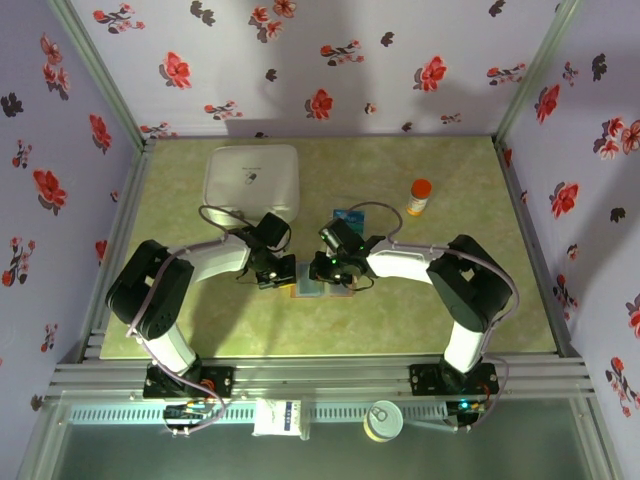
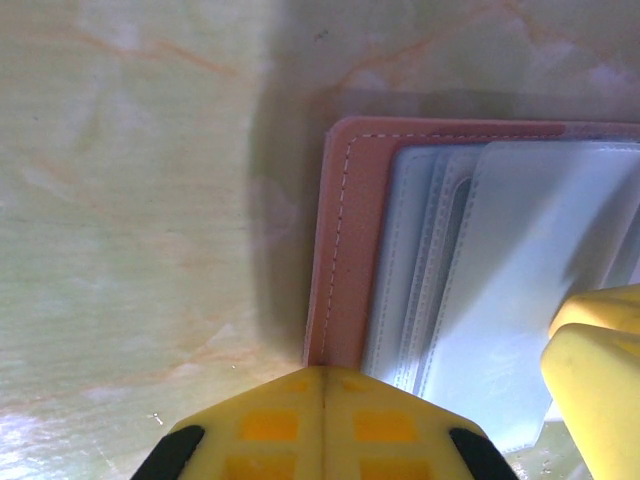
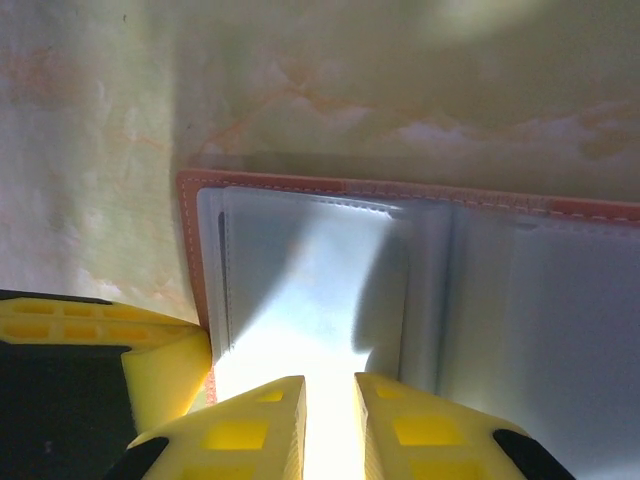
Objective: Take the credit cards out of the card holder
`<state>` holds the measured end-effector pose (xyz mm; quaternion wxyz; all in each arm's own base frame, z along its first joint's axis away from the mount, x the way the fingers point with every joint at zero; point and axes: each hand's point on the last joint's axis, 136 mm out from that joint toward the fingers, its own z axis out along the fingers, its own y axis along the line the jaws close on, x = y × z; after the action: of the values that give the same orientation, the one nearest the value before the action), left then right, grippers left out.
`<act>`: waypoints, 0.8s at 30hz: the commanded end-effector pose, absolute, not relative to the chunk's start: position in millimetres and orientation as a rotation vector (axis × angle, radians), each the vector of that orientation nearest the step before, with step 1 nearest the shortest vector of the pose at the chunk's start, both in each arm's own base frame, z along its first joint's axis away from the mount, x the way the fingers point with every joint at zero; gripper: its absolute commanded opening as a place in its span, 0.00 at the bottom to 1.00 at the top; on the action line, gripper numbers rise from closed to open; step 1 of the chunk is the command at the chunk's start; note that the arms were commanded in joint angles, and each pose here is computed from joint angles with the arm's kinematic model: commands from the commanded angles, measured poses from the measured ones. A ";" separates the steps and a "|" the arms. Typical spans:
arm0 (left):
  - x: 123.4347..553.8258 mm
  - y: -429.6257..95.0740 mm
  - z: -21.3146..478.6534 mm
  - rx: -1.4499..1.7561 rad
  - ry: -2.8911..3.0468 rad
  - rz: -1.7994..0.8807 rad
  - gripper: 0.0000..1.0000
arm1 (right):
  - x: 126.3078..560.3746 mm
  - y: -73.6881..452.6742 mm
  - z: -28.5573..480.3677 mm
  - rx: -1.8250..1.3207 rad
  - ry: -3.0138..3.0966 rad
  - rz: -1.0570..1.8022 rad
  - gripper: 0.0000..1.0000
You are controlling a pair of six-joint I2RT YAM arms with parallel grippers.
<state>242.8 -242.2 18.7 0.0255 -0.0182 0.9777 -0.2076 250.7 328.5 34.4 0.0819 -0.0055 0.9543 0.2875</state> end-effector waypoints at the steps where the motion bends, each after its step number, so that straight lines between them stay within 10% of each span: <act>1: 236.9 -229.4 8.1 -0.051 3.068 -0.556 0.01 | 253.7 311.6 36.3 0.034 2.847 0.784 0.21; 24: 248.7 -231.2 44.0 -0.068 2.989 -0.616 0.03 | 248.1 304.0 22.1 0.053 2.879 0.783 0.20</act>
<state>242.0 -233.9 23.5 0.0227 -0.0219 0.9797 -0.1980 249.9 312.8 28.6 0.0823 0.0075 0.9581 0.2743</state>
